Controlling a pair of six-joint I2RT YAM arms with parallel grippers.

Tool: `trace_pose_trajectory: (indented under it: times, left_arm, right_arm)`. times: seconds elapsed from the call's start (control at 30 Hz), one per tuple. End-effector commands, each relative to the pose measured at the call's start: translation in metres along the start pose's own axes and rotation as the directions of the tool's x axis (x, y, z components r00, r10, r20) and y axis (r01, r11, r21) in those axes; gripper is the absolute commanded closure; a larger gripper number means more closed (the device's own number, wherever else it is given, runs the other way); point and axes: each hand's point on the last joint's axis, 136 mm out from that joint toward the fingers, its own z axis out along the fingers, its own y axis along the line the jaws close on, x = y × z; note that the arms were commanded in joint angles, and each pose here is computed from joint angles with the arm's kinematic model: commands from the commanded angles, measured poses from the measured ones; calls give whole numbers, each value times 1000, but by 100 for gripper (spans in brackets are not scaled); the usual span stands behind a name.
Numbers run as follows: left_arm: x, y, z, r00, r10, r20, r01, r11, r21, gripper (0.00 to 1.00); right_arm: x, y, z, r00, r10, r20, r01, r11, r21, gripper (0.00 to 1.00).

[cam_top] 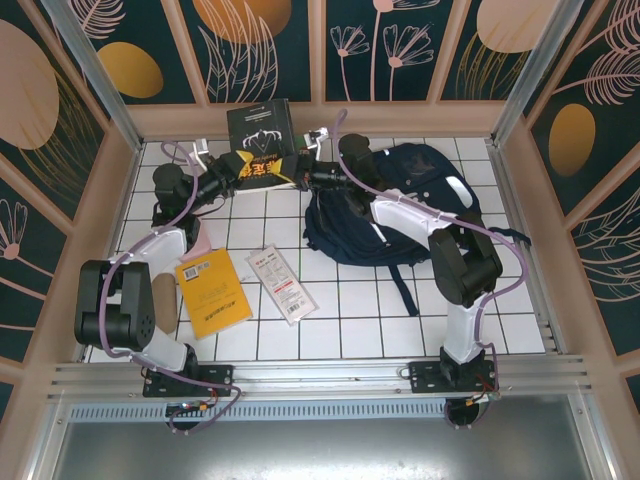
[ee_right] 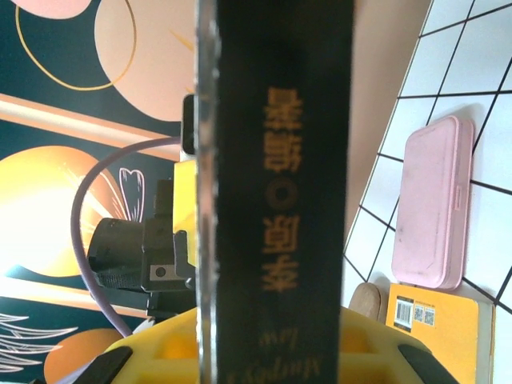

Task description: Pack books, pencil case, and school supplies into a backpack

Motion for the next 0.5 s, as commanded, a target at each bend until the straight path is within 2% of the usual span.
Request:
trace_pose_trajectory:
  times: [0.0, 0.1, 0.17, 0.23, 0.33, 0.4, 0.47]
  left_arm:
    - [1, -26, -5, 999, 36, 23, -37, 997, 67, 100]
    - [1, -26, -6, 999, 36, 33, -38, 998, 54, 100]
    - [0, -25, -7, 998, 44, 40, -45, 998, 34, 100]
    - [-2, -23, -9, 997, 57, 57, -58, 998, 1, 100]
    - [-3, -21, -13, 993, 95, 74, -91, 994, -61, 100]
    - [-1, -16, -15, 992, 108, 68, -101, 990, -96, 100]
    - [1, -10, -17, 992, 111, 63, -102, 987, -125, 100]
  right_arm:
    - [-1, 24, -2, 995, -102, 4, 102, 993, -61, 92]
    - [-8, 1, -11, 993, -109, 49, 104, 990, 94, 65]
    - [-14, -19, -26, 988, -123, 93, 98, 966, 239, 55]
    - [-19, -38, -46, 980, -150, 134, 91, 925, 368, 50]
    - [-22, -72, -80, 968, -207, 139, 91, 811, 577, 49]
    - [-17, -99, -104, 966, -246, 79, 115, 685, 719, 50]
    - [-12, -118, -123, 961, -277, 5, 159, 567, 809, 52]
